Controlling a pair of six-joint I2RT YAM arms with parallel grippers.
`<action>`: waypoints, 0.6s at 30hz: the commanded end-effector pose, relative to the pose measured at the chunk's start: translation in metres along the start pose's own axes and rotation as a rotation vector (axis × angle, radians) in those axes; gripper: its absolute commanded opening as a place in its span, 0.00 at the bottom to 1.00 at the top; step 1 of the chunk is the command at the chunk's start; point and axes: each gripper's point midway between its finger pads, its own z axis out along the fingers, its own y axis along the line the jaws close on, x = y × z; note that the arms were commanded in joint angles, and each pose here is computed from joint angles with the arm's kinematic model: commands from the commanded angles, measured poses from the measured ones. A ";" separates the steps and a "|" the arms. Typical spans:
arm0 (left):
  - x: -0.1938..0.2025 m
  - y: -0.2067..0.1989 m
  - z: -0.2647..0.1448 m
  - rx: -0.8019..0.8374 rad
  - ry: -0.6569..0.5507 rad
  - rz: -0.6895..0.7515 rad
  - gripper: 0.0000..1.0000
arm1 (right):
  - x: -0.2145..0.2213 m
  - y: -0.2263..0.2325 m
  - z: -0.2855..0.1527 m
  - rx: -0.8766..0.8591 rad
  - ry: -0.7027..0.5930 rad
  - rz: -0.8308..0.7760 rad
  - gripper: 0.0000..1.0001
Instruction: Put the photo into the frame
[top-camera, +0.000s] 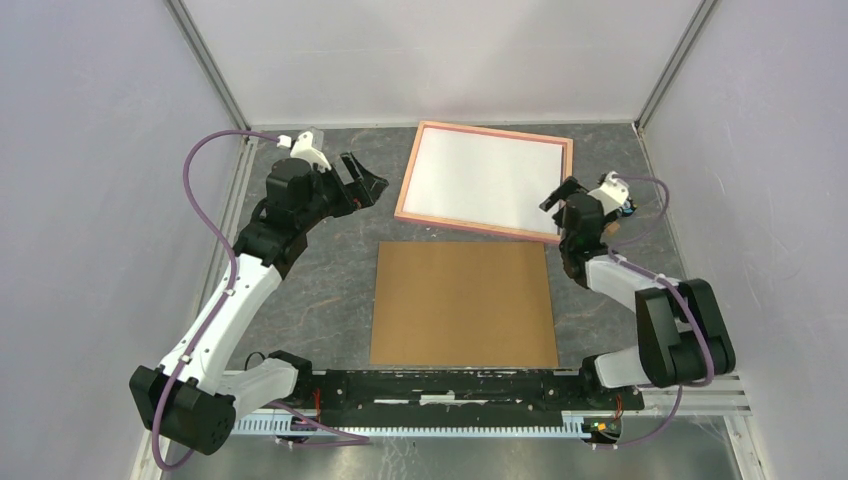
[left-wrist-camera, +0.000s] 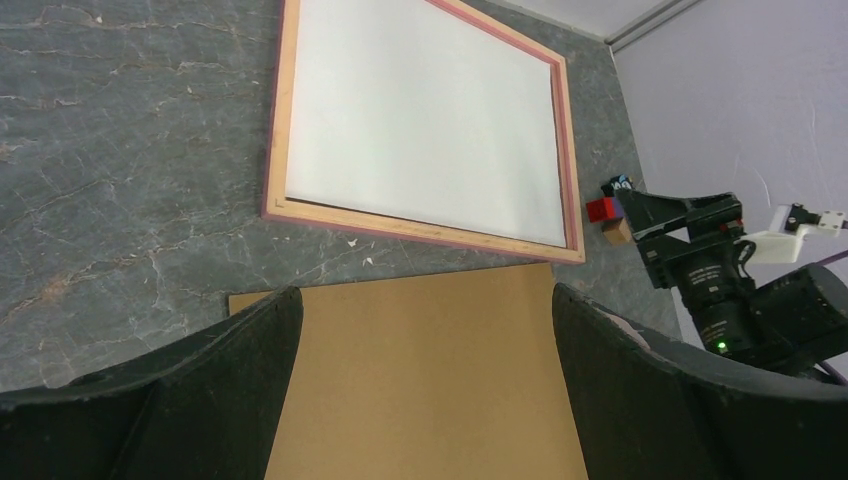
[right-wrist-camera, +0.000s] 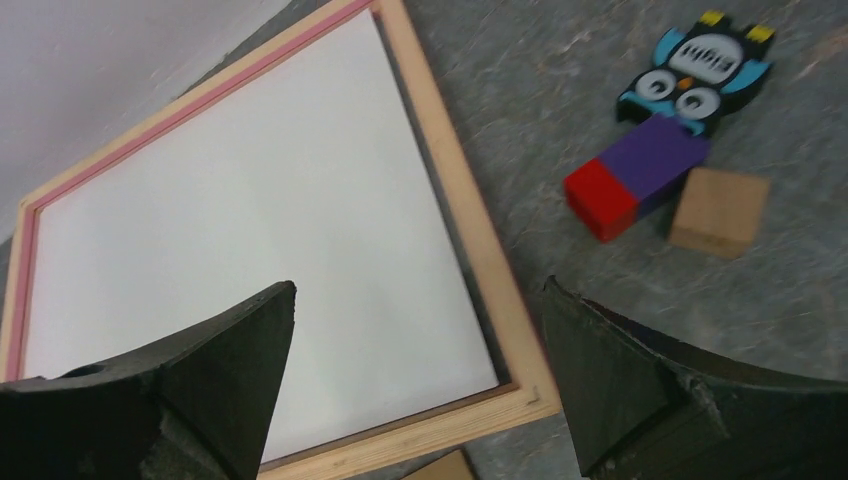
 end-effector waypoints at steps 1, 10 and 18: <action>-0.007 -0.015 -0.002 0.064 -0.023 -0.006 1.00 | -0.031 -0.013 -0.005 -0.006 -0.027 -0.155 0.98; 0.024 -0.021 0.024 0.115 0.136 -0.019 1.00 | 0.004 0.054 -0.011 -0.478 0.192 -0.453 0.97; 0.112 0.000 0.026 -0.068 0.316 0.045 1.00 | 0.075 0.083 -0.078 -0.685 0.450 -0.501 0.97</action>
